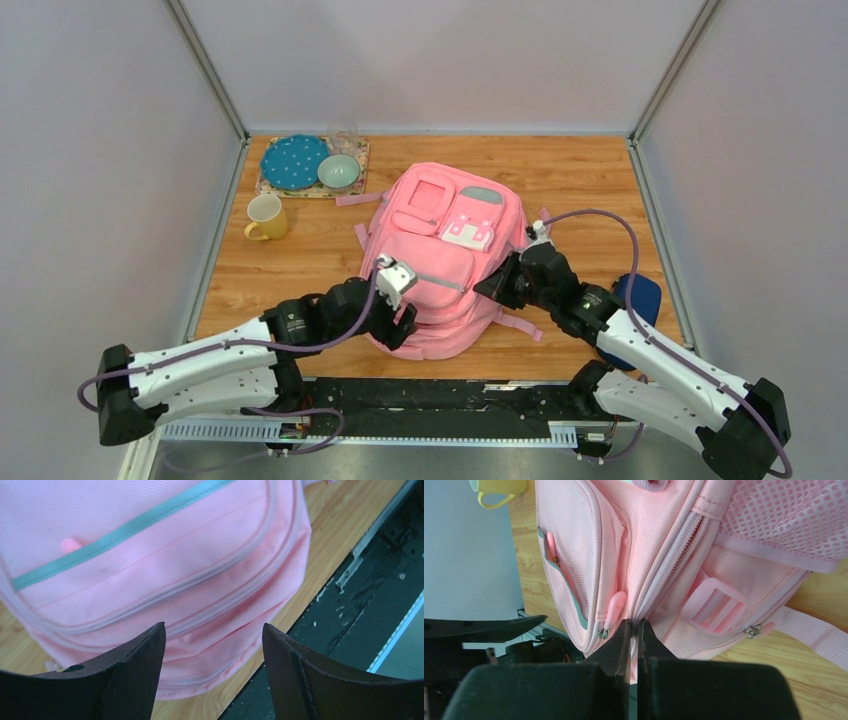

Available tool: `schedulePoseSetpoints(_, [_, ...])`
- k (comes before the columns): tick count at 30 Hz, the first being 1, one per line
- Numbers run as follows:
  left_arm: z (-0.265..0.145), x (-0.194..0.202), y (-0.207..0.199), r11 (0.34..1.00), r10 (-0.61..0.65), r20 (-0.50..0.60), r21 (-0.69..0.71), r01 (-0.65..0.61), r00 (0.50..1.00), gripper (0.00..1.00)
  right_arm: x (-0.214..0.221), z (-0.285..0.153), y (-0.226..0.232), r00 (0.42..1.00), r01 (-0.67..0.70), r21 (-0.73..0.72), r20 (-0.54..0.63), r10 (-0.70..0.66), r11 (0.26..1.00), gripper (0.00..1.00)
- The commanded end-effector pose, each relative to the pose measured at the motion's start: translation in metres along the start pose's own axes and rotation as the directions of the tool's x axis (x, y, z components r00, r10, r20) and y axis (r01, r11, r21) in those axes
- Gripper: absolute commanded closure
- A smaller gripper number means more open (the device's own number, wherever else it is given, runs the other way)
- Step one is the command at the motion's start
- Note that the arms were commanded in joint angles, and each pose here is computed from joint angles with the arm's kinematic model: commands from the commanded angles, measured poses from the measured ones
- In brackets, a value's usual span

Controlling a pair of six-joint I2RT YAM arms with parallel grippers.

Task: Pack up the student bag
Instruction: Unzip the student bag at the center of the board.

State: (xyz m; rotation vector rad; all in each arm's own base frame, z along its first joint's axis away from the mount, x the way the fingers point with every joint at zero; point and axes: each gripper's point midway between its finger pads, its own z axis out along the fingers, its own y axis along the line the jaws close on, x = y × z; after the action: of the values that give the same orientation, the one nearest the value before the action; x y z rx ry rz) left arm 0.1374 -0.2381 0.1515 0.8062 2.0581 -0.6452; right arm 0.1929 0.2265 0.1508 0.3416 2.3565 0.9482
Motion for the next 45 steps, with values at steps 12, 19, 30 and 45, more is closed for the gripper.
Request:
schedulePoseSetpoints(12, [0.026, -0.021, -0.014, 0.860, 0.509, 0.102, -0.111, -0.499, 0.855, 0.20, -0.034, -0.036, 0.089, 0.998, 0.025, -0.266, 0.059, -0.009, 0.964, 1.00])
schedulePoseSetpoints(19, [0.020, -0.035, 0.005, 0.839, 0.530, 0.165, -0.243, -0.486, 0.832, 0.20, -0.033, -0.037, 0.083, 0.998, 0.034, -0.246, 0.059, -0.020, 0.969, 1.00])
schedulePoseSetpoints(30, [0.003, -0.053, -0.005, 0.882, 0.468, 0.278, -0.200, -0.426, 0.839, 0.21, -0.033, -0.035, 0.084, 0.998, 0.038, -0.241, 0.057, -0.025, 0.970, 1.00])
schedulePoseSetpoints(45, [0.008, -0.023, -0.007, 0.866, 0.500, 0.203, -0.129, -0.483, 0.842, 0.19, -0.036, -0.041, 0.090, 0.997, 0.044, -0.258, 0.066, -0.028, 0.965, 1.00])
